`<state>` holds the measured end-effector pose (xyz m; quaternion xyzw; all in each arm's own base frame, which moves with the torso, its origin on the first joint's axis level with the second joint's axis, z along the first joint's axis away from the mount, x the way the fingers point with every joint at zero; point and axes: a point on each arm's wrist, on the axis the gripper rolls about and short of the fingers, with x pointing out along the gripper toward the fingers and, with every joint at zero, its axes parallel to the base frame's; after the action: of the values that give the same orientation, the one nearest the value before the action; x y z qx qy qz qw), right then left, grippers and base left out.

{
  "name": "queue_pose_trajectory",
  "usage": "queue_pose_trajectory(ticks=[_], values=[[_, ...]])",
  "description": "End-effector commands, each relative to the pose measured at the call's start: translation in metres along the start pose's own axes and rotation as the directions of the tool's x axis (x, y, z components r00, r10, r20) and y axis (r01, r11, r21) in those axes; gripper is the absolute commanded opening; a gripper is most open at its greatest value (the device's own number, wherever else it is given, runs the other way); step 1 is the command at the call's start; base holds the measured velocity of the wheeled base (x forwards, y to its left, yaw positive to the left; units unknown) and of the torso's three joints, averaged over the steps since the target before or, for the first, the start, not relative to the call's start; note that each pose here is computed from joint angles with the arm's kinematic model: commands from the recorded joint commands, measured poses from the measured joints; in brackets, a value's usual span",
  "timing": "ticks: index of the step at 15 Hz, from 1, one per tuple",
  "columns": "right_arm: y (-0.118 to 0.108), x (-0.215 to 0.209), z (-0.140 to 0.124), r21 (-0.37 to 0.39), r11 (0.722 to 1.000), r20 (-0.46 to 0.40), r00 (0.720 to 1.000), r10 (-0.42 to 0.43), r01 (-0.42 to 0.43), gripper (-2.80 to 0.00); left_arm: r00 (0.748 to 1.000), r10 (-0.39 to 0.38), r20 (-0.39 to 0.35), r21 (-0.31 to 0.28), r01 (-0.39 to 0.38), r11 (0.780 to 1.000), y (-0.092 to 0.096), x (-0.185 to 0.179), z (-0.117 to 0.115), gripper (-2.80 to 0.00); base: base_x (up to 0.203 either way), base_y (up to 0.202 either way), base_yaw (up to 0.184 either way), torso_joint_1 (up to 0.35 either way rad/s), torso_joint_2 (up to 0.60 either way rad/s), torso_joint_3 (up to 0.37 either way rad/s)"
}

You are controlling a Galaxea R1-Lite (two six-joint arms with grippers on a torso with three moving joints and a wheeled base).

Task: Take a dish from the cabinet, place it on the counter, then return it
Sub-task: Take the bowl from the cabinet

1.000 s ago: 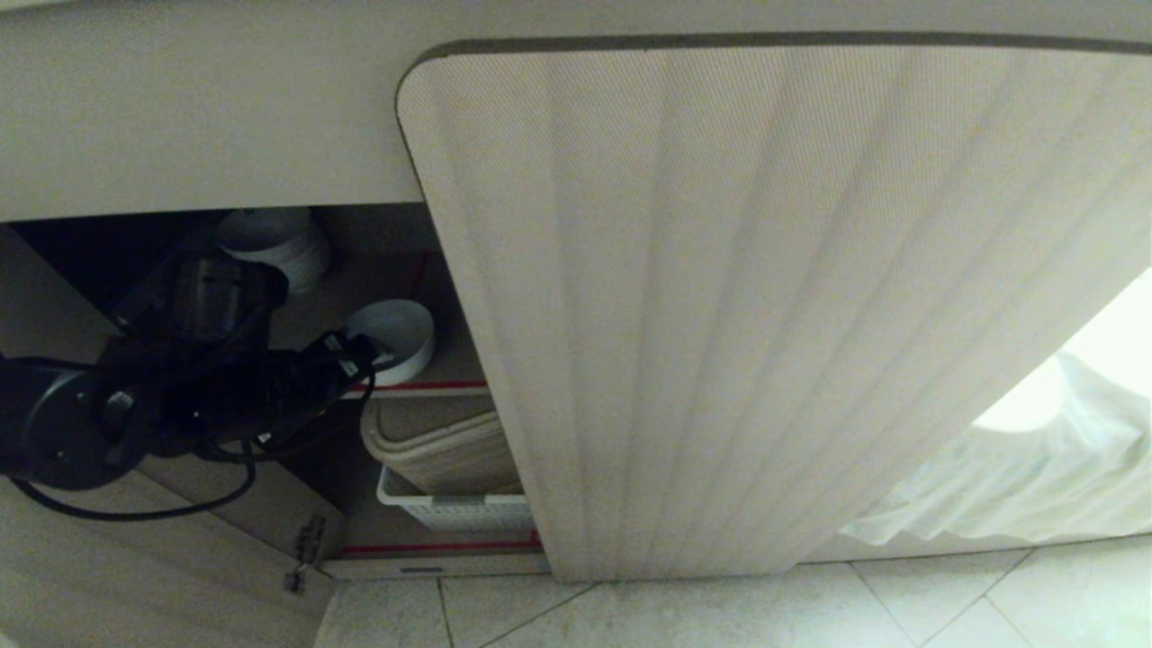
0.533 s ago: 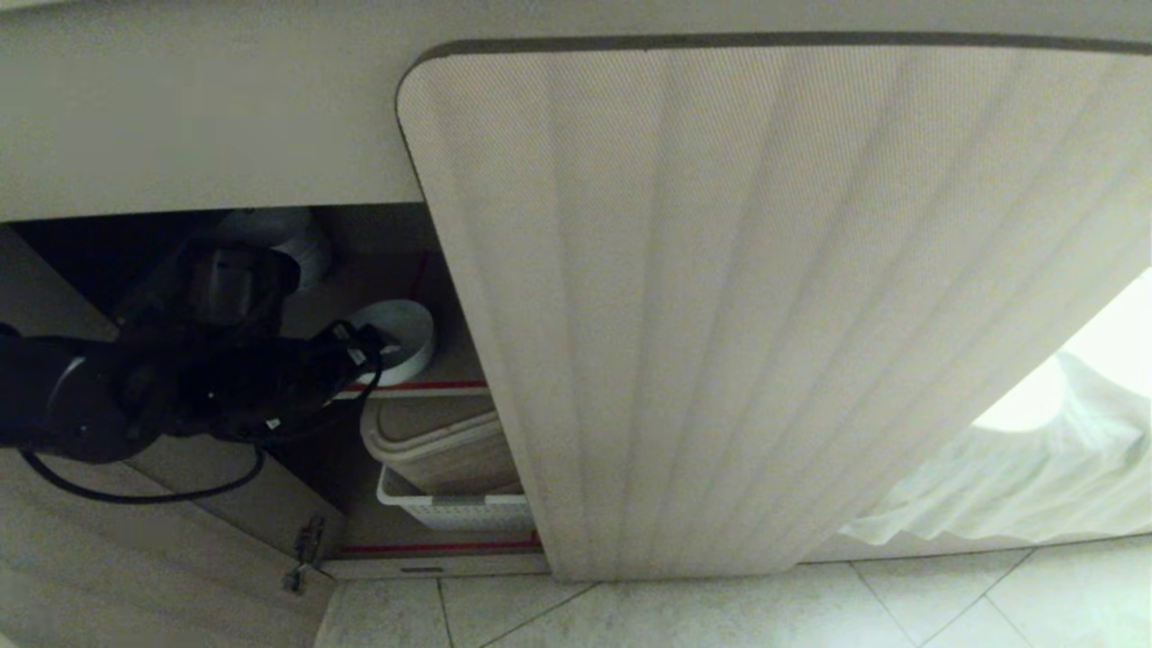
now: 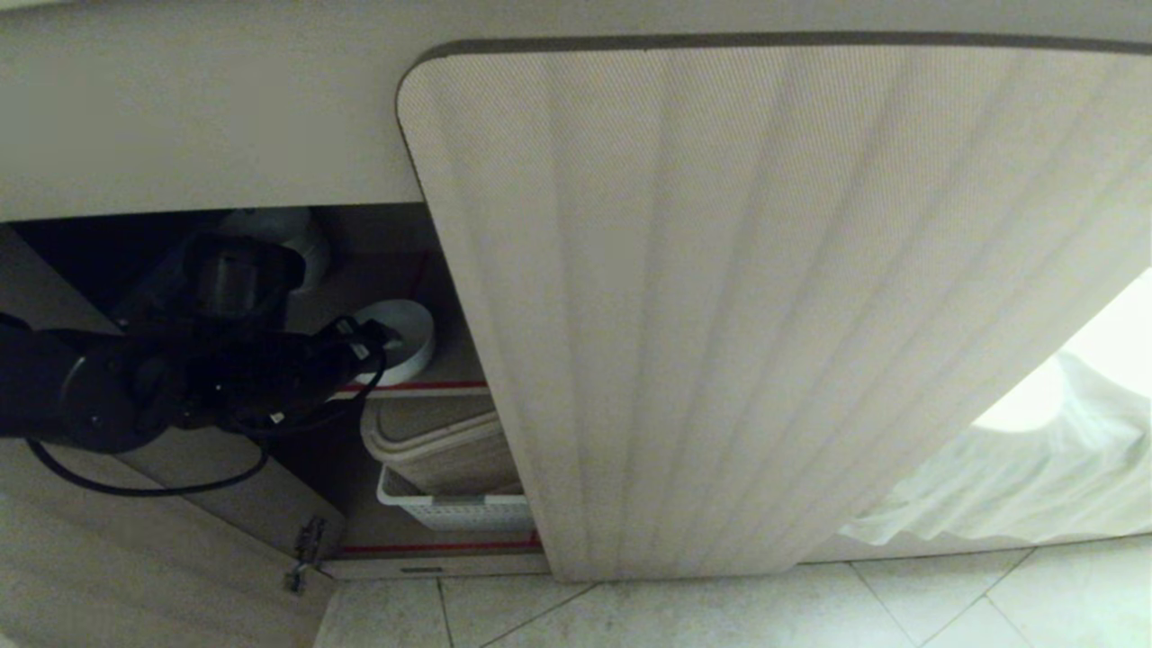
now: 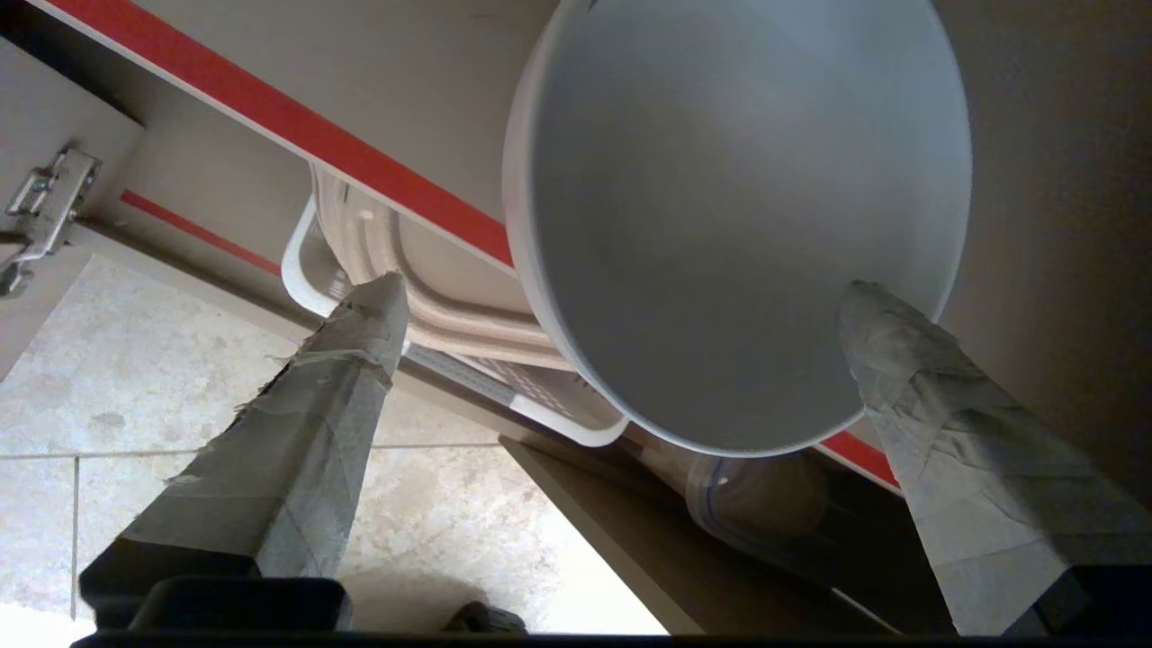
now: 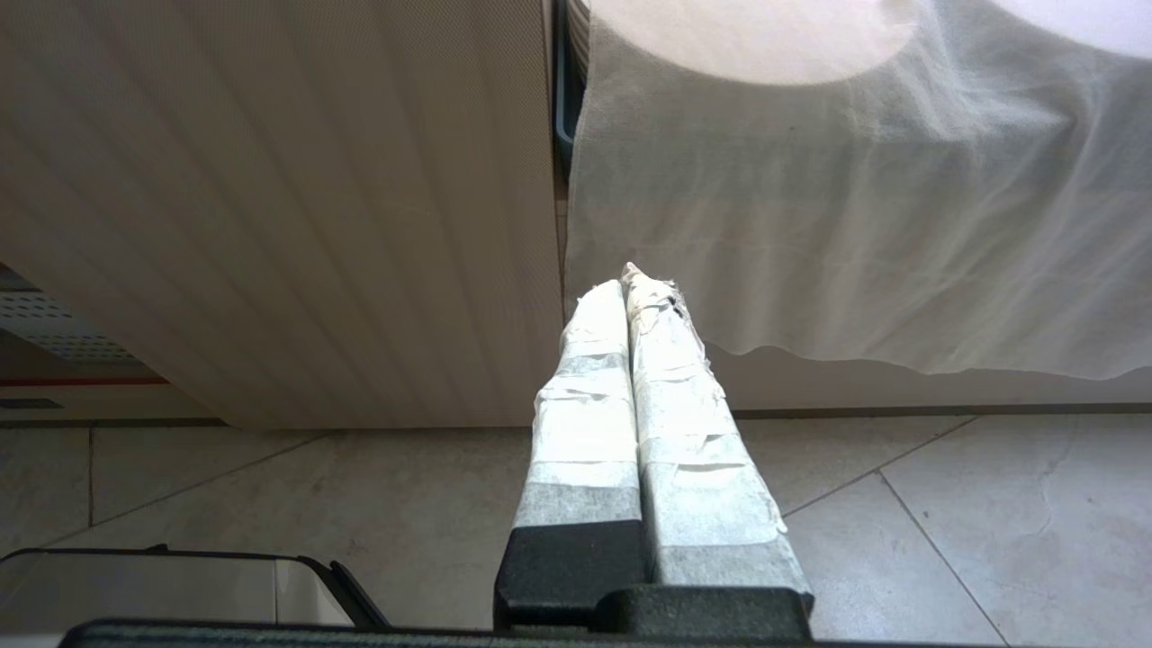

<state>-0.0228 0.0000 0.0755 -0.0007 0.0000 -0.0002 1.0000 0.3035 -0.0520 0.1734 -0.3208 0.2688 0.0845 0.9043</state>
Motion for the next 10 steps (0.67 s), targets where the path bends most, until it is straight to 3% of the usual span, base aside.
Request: queue_pose_trajectory(ticks=[1,10], values=[[0.0000,0.0001,0.0000,0.000,1.000,-0.002,1.000,-0.001,0.001,-2.80,1.000,0.000,0.001,-0.004,0.000,1.000,-0.0001,0.0003,0.0000,0.00,0.000,0.000,0.000,0.000,0.00,0.000],[0.0000,0.0001,0.0000,0.000,1.000,-0.002,1.000,0.000,0.000,-2.80,1.000,0.011,-0.003,-0.002,-0.011,1.000,0.0007,0.0054,-0.0022,0.00,0.000,0.000,0.000,0.000,0.00,0.000]])
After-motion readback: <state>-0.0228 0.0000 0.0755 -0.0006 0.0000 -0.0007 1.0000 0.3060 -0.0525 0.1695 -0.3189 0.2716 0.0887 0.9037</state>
